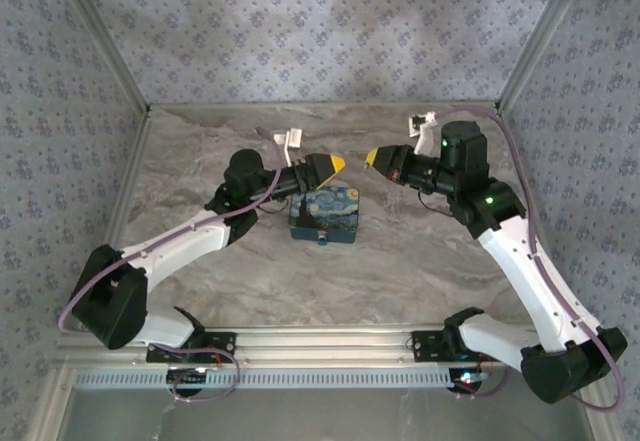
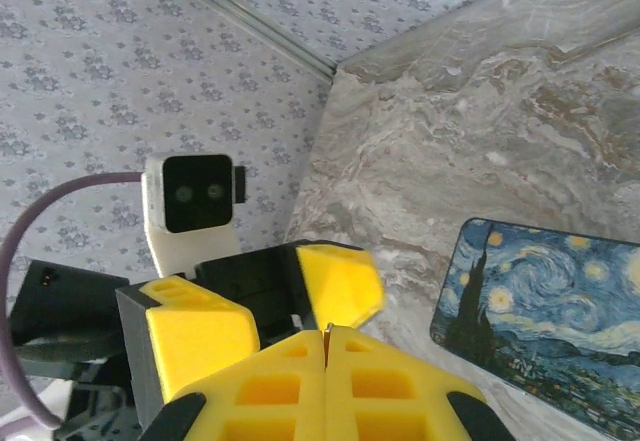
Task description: Unlock the padlock with the key
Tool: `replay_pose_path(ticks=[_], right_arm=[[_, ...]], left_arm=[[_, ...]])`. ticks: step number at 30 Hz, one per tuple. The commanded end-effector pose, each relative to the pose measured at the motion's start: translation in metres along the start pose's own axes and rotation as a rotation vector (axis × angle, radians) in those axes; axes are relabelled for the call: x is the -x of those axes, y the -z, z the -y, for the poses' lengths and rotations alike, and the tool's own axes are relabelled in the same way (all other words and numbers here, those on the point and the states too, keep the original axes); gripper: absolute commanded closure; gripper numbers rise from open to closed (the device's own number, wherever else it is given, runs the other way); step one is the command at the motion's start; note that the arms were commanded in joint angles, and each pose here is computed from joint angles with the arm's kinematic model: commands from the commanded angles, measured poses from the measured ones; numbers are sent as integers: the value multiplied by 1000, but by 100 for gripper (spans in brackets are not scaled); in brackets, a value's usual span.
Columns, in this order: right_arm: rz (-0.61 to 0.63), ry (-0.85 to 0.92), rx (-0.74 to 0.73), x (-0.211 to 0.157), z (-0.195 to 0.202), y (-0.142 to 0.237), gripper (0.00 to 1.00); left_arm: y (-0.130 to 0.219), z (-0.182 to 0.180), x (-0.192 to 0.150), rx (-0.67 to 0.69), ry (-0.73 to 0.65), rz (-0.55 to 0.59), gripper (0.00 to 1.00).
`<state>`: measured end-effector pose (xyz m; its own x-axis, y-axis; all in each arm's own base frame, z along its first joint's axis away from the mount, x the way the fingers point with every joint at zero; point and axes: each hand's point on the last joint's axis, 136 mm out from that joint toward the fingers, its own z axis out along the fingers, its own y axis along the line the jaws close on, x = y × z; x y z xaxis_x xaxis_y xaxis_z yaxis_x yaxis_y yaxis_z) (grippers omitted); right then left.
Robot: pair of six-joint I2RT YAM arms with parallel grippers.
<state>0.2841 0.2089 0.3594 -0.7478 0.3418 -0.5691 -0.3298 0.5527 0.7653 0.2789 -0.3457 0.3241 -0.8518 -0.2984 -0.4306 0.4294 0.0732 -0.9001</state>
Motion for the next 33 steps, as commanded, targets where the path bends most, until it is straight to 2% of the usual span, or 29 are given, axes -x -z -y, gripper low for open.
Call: replay_pose_path(ticks=[1,9,14,18,29,33], right_arm=[[38,-5,57,8,-15,-1,100],[41,-37,57,2,-6,-24,100],[55,-32,73,3,-11,-27,100],[51,-32,75,-1,-12,-29,100],[45,-22,57,-10,-5,-28,100],[46,-21,55,-12,-4,-25,100]], left_arm=[[-1,43,0,-183,37,13,23],[-9,53,-7,-308,185,31,19],[-16,45,-11,-313,231,24,19],[-15,45,-11,-310,235,39,23],[-11,44,-6,-314,244,61,44],[-8,39,-3,-303,247,71,46]])
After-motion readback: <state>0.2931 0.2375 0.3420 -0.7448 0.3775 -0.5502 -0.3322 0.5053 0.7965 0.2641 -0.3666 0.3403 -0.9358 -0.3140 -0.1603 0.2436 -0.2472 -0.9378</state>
